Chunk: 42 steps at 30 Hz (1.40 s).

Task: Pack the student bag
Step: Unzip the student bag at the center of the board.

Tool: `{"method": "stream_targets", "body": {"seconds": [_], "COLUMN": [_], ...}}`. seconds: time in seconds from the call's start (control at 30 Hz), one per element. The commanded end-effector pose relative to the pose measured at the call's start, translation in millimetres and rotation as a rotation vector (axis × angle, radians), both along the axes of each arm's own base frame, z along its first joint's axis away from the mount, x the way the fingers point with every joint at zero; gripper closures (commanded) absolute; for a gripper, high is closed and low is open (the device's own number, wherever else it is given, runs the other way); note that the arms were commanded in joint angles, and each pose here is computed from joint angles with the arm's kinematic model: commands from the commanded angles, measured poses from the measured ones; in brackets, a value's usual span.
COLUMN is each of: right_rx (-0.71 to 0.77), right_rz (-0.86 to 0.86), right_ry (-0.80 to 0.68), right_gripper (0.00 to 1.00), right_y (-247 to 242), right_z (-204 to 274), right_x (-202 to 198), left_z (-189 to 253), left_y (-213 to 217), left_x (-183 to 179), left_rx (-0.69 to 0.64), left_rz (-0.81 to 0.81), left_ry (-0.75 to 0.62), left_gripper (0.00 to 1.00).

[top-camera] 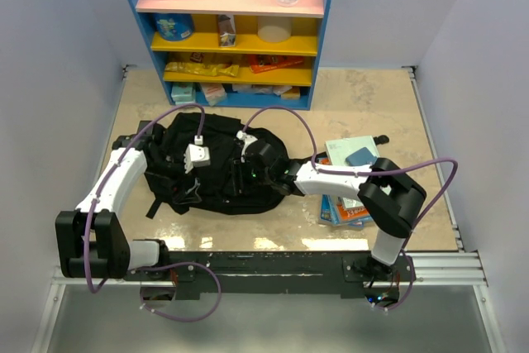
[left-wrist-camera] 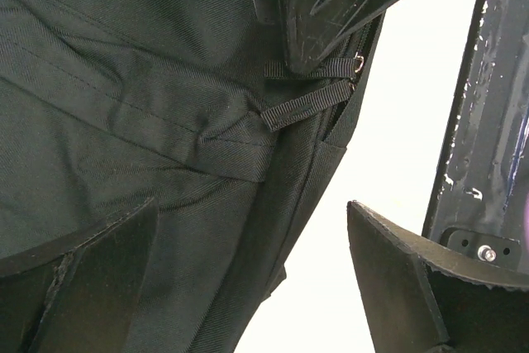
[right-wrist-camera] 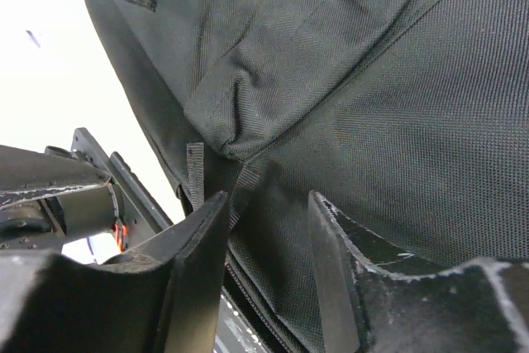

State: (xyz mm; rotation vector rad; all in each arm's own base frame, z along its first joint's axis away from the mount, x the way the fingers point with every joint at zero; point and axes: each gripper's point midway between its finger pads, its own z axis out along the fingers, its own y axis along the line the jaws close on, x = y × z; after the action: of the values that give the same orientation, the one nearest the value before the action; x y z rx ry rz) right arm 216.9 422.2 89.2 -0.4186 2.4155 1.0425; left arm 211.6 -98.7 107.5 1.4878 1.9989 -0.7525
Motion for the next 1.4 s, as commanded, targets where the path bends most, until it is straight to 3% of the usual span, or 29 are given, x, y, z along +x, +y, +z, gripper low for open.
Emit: {"method": "stream_targets", "body": {"seconds": [0.0,0.63,0.73,0.87,1.13,1.37], "right_rx": [0.026,0.107,0.130,0.159,0.195,0.154], "right_rz": [-0.012,-0.001,0.002,-0.005,-0.027,-0.045], "right_ry": [-0.024,0.028,0.025,0.002,-0.060,-0.038], "right_gripper": [0.52,0.65,0.74,1.00,1.00,1.00], "right_y": [4.7,31.5,34.9,36.5,30.2,14.6], "right_z": [12.4,13.8,19.8,36.0,73.7,59.1], "right_x": [4.6,0.7,0.5,3.3,7.4,-0.4], "left_z": [4.7,3.8,3.9,6.7,13.6,15.2], "left_y": [-8.6,-7.0,-6.9,-7.0,-8.1,-10.7], "left_x": [2.7,0.0,0.4,2.8,3.6,-0.1], "left_rx": [-0.052,-0.043,-0.040,-0.042,-0.050,-0.063], "left_rz": [-0.036,-0.026,-0.026,-0.020,-0.019,-0.030], "left_ry": [-0.041,-0.038,-0.046,-0.057,-0.067,-0.062], "left_gripper": [0.00,0.00,0.00,0.02,0.02,0.01]}}
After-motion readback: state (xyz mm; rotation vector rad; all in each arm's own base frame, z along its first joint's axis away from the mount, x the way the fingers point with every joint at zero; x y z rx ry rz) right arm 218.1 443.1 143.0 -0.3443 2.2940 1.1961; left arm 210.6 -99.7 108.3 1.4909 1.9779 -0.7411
